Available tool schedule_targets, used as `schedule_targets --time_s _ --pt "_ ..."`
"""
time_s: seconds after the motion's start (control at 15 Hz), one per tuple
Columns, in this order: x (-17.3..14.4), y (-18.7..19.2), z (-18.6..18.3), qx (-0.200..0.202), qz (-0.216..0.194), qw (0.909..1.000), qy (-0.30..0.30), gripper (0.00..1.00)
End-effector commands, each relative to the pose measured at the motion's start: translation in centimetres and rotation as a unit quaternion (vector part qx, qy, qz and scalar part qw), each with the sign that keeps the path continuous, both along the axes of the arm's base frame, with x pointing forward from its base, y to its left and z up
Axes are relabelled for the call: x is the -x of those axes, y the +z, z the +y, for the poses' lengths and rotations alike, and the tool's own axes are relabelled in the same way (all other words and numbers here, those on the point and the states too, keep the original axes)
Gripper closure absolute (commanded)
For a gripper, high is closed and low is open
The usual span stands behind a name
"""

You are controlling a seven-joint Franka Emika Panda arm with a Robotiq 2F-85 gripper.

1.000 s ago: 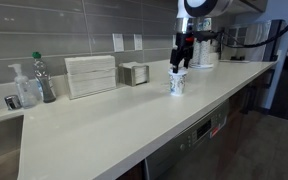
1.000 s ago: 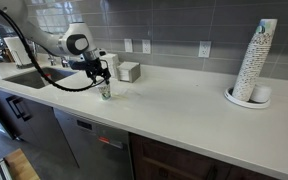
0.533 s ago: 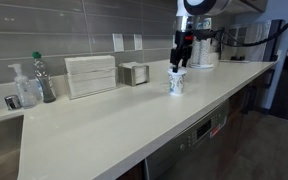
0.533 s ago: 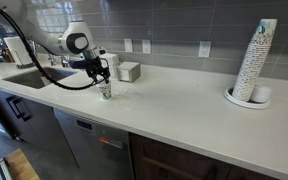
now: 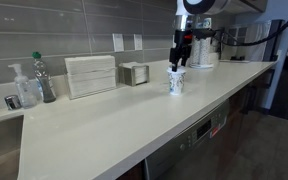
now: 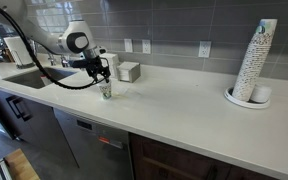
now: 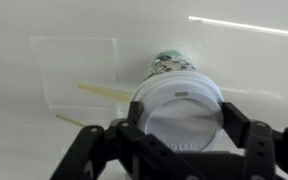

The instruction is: Take the lid off the cup and put it on the countertop

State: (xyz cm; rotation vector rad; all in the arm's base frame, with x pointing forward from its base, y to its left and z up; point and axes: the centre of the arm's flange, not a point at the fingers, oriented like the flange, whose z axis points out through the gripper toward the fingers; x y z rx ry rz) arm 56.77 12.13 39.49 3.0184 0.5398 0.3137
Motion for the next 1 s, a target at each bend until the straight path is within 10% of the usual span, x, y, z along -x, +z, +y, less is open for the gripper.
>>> schedule_targets --time_s 0.0,0.93 --pt "-0.1 1.1 0.2 -0.001 -0.007 1.0000 -0.003 0.30" --pt "-4.8 3.7 -9.8 -0.040 -0.035 0.9898 -0.132 0.44"
